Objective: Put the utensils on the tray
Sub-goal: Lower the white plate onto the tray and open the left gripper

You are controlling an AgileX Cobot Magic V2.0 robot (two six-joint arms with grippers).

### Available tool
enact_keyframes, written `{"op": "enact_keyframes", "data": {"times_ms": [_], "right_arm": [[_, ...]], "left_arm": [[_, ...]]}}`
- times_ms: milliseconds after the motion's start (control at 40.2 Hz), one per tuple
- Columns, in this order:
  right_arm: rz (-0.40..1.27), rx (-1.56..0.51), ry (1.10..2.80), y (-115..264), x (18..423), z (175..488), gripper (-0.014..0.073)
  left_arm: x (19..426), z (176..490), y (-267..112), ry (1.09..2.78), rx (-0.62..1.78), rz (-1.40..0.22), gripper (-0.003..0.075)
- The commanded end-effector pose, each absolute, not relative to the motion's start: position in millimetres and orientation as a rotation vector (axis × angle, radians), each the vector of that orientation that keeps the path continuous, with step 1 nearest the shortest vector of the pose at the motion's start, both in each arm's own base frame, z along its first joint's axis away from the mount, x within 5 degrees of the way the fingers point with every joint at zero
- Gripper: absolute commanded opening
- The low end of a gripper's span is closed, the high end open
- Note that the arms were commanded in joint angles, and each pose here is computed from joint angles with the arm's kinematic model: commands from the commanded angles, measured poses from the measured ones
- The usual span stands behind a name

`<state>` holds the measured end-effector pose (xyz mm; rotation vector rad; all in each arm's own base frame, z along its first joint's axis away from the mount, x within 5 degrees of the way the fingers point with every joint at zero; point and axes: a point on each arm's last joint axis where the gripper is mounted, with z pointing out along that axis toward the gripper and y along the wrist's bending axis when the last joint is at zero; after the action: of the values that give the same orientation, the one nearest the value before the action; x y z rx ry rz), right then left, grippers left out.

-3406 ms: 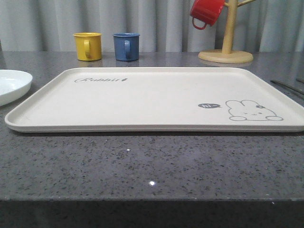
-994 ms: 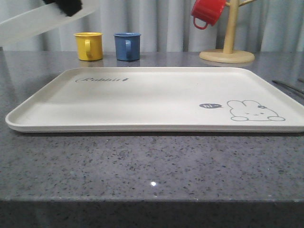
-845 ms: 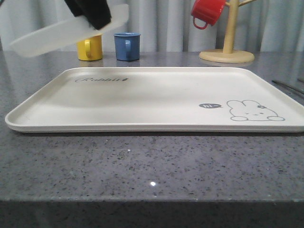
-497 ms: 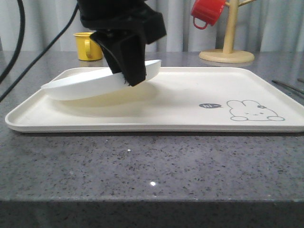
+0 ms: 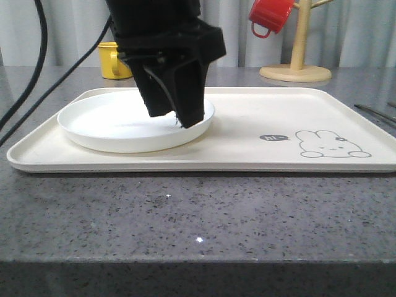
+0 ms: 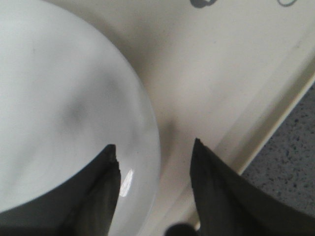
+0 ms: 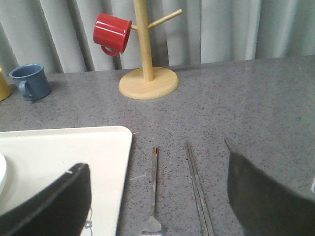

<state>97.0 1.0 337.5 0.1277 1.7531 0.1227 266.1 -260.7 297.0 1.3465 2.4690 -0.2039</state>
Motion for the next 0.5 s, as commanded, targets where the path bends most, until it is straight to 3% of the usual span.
{"op": "enact_keyframes", "data": {"times_ms": [0,249,472], "right_arm": [[0.117,0.120,1.649,0.4,98.1,356.1,0.0592],[0.117,0.120,1.649,0.4,98.1,356.1,0.0592],[0.117,0.120,1.649,0.4,98.1,356.1,0.0592]], "left_arm": [[258.7,342.6,-259.1,2.389,1.304,-0.257,0.0332],[261.7,363.7,-246.2,2.418,1.304,-0.186,-0.0008],[274.2,379.9,-207.1,2.467,1.096,-0.164,-0.0018]]}}
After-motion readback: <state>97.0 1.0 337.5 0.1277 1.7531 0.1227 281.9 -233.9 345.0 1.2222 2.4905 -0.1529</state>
